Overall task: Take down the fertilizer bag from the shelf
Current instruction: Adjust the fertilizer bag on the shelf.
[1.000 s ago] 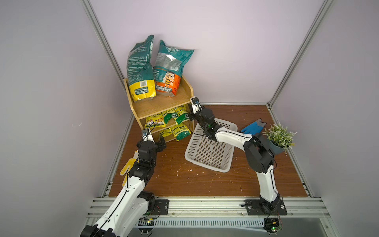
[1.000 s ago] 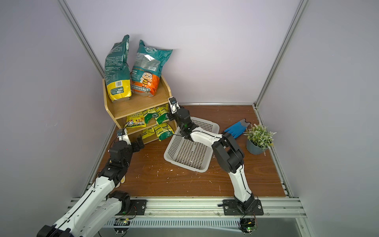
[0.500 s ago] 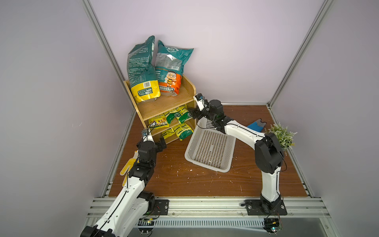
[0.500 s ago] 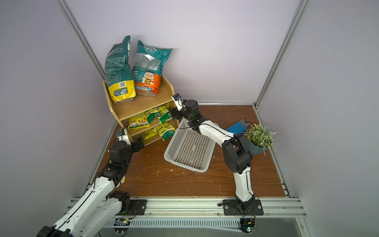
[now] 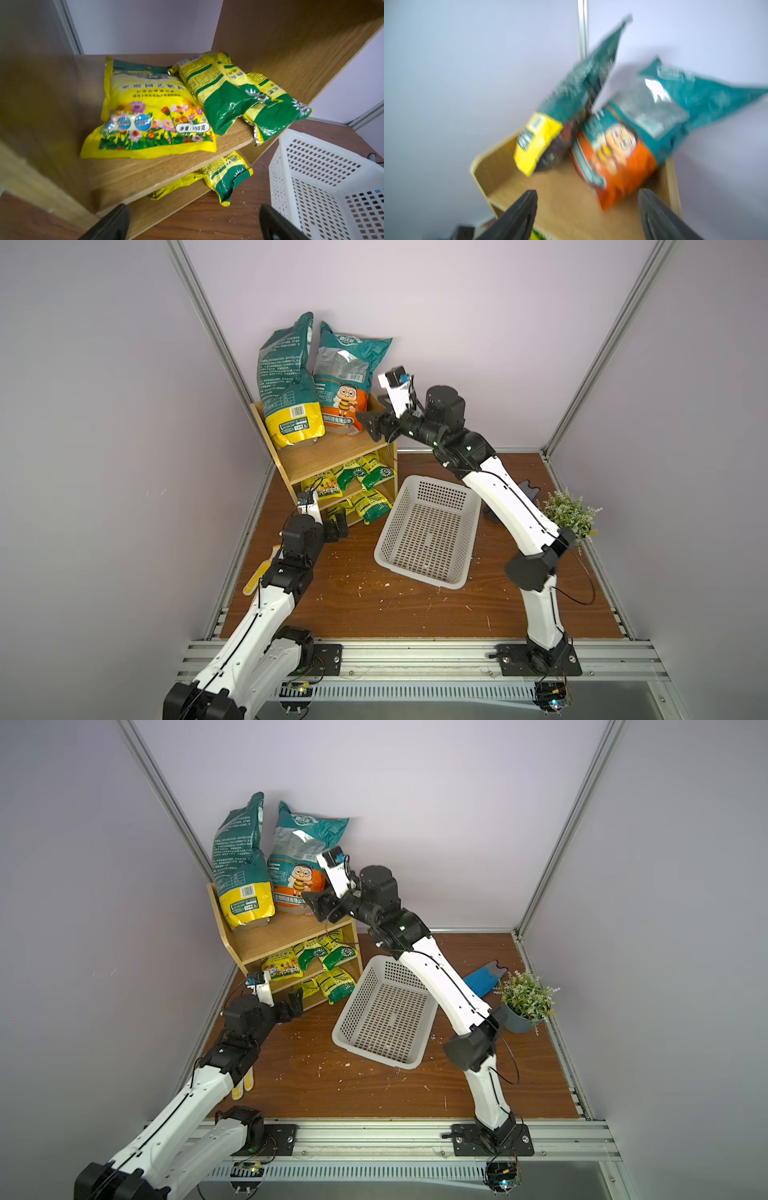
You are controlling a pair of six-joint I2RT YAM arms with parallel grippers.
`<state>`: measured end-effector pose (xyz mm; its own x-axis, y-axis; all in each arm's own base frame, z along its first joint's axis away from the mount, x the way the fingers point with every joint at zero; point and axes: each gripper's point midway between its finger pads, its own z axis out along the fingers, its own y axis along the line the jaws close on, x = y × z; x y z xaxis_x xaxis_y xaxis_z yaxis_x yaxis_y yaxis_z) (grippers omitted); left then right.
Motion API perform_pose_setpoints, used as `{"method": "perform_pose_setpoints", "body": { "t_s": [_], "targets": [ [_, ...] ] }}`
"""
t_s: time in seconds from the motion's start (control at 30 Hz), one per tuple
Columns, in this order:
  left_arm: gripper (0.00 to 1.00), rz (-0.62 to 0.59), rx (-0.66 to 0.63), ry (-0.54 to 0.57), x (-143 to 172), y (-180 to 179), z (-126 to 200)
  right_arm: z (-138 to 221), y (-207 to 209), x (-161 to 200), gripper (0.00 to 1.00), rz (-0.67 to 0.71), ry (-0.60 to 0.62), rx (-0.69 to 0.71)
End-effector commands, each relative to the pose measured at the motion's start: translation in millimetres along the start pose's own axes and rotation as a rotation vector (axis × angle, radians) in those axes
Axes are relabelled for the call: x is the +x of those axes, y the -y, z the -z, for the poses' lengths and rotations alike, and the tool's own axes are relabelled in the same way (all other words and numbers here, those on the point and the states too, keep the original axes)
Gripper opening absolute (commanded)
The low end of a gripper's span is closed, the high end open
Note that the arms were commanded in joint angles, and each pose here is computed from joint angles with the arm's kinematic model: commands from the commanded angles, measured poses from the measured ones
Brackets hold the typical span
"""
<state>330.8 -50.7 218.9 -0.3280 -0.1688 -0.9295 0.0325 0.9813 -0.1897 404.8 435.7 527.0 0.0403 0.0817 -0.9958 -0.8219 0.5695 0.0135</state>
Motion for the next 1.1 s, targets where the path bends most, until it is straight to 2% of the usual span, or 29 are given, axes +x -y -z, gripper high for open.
{"method": "perform_pose_setpoints", "body": {
  "t_s": [0.0,0.07,0.13,0.33,0.5,0.63,0.8,1.07],
  "targets": [
    [1.0,-0.085,0.014,-0.015,6,1,-5,-16,-19,29,0.83,-0.13,-0.067,-0.075],
    [1.0,-0.047,0.003,-0.022,14,-3,-7,-23,-29,31,0.82,-0.172,-0.024,-0.113],
    [1.0,-0.065,0.049,-0.009,9,6,-6,-30,-43,28,0.8,-0.174,0.021,-0.142],
    [1.0,-0.053,0.026,0.04,0,1,-1,-50,-72,31,0.75,-0.222,0.077,-0.225],
    [1.0,-0.048,0.033,0.055,-3,3,2,-65,-74,44,0.64,-0.282,0.126,-0.239],
    [1.0,-0.047,0.03,0.063,-4,2,4,-65,-80,33,0.57,-0.281,0.188,-0.25],
    [1.0,-0.048,0.025,0.076,-8,1,6,-55,-87,21,0.59,-0.239,0.167,-0.245],
    [1.0,-0.043,0.028,0.087,-10,1,11,-57,-82,24,0.62,-0.234,0.179,-0.216]
  ]
}}
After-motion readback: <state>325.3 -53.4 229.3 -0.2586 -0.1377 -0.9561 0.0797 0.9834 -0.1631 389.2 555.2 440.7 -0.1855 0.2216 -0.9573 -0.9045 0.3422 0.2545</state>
